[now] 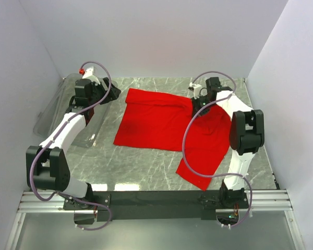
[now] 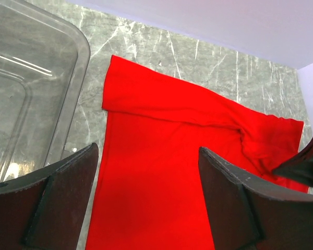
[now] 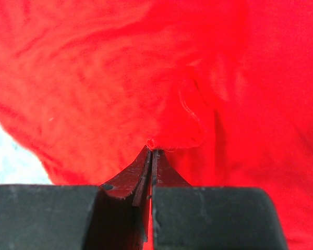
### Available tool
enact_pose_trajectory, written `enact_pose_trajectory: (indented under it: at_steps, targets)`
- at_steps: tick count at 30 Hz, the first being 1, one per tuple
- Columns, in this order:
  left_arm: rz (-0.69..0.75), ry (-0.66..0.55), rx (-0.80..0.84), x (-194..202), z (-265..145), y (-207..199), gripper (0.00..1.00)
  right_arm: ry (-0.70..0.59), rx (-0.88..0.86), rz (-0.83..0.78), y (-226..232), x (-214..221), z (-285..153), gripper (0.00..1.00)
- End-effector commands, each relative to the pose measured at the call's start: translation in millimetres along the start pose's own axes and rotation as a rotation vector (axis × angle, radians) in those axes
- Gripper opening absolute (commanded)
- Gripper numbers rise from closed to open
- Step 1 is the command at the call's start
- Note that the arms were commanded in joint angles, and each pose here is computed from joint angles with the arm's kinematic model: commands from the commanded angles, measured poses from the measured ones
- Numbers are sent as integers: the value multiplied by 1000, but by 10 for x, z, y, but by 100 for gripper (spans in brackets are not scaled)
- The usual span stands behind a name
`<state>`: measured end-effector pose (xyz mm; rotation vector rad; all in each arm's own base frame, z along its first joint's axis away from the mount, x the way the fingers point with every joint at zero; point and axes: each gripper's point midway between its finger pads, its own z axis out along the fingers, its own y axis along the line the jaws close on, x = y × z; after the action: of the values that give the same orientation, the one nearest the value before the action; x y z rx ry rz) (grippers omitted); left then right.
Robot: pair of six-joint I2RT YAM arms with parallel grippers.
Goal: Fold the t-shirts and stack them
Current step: Fold the tshirt
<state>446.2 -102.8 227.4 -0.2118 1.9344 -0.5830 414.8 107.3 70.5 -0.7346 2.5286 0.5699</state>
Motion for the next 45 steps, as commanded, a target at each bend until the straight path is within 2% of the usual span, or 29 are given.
enact_pose_trajectory:
  at_steps: [1,6,9,13,17,18,19,21,25,29,34,39,45]
  targets:
    - [7,-62,50,-187,-107,-153,82,-1,-87,-113,269,-36,-86,0]
    - [7,-68,51,-196,-141,-163,83,5,-178,-220,458,-82,-98,0]
    - [5,-67,51,-182,-146,-158,83,58,-215,-296,519,-4,-73,1]
    - [-2,-60,56,-154,-128,-157,83,152,-263,-363,628,170,-12,15]
    - [3,-66,59,-192,-130,-176,82,105,-248,-406,668,127,-120,28]
    - [5,-64,58,-190,-135,-174,83,88,-246,-422,678,115,-159,38]
    - [7,-64,56,-185,-134,-168,83,59,-243,-499,710,71,-260,41]
    - [6,-61,55,-176,-125,-161,83,69,-255,-548,752,181,-333,48]
    - [4,-66,59,-179,-126,-168,83,105,-201,-611,584,356,-433,47]
    - [6,-61,55,-148,-134,-149,82,209,-140,-575,178,707,-486,46]
    - [2,-49,55,-85,-124,-122,83,285,-4,-535,-202,976,-521,38]
    - [-5,-51,62,-88,-116,-134,83,309,24,-501,-273,1036,-454,36]
    - [-3,-51,62,-87,-124,-135,82,296,32,-496,-328,968,-368,41]
